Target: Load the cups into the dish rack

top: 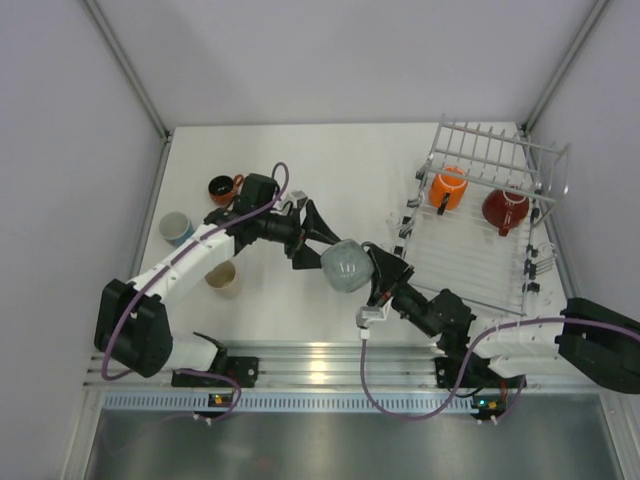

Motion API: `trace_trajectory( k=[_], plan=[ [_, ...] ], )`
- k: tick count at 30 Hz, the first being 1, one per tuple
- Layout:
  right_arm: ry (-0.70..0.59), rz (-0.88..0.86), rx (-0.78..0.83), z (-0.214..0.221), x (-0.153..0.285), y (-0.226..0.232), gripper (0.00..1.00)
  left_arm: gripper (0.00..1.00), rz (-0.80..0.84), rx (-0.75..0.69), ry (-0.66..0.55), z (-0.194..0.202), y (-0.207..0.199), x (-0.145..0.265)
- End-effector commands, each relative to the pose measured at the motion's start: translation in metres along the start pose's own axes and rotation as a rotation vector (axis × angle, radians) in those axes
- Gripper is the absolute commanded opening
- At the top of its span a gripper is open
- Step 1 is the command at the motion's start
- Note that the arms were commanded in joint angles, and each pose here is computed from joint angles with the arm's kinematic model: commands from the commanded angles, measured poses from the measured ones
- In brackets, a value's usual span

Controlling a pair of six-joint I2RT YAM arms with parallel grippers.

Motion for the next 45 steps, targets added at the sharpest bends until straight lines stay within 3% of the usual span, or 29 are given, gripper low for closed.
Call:
trace_trajectory(
  k=[1, 8, 13, 17, 18, 22, 29, 30, 36, 41, 45],
  plan=[
    [0.026, 0.072, -0.041, 0.004, 0.004, -0.011, 0.00, 0.71, 0.080, -0.069, 0.047, 0.005, -0.015, 0.014],
    [0.037, 0.098, -0.175, 0.004, 0.006, -0.010, 0.00, 0.80, 0.123, -0.084, -0.032, -0.029, -0.018, 0.034],
    [0.111, 0.136, -0.381, 0.005, 0.005, -0.017, 0.00, 0.82, 0.121, -0.142, -0.282, -0.071, -0.019, 0.067],
    [0.159, 0.164, -0.589, 0.004, 0.006, -0.028, 0.00, 0.98, 0.079, -0.159, -0.439, -0.086, -0.019, 0.074],
    [0.207, 0.213, -0.718, 0.005, 0.003, -0.039, 0.00, 0.98, 0.065, -0.168, -0.470, -0.088, -0.018, 0.074],
    [0.374, 0.203, -0.952, 0.004, -0.001, -0.064, 0.00, 0.98, 0.043, -0.246, -0.524, -0.085, -0.017, 0.077],
    [0.700, 0.128, -1.119, 0.002, -0.001, -0.080, 0.00, 0.98, -0.067, -0.330, -0.731, -0.075, -0.004, 0.091],
    [0.716, 0.172, -1.212, -0.001, -0.004, -0.091, 0.00, 0.98, -0.074, -0.337, -0.743, -0.074, -0.003, 0.093],
    [0.888, 0.216, -1.349, 0.002, 0.012, -0.097, 0.00, 0.98, -0.090, -0.386, -0.763, -0.062, -0.001, 0.098],
    [1.120, 0.207, -1.327, 0.031, 0.029, -0.082, 0.00, 0.98, -0.103, -0.380, -0.755, -0.061, 0.006, 0.096],
    [1.235, 0.201, -1.382, 0.051, 0.038, -0.062, 0.00, 0.98, -0.103, -0.377, -0.750, -0.058, 0.009, 0.096]
  ],
)
Point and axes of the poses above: each gripper's point midway between its finger pads, its own x axis back along the fingers, its own y axis along the line the jaws close on, z = x × y, the point moved 9 cm from there along x, back along the fingers, and after that the axes turned 9 degrees about x, right-handed, at the moved point
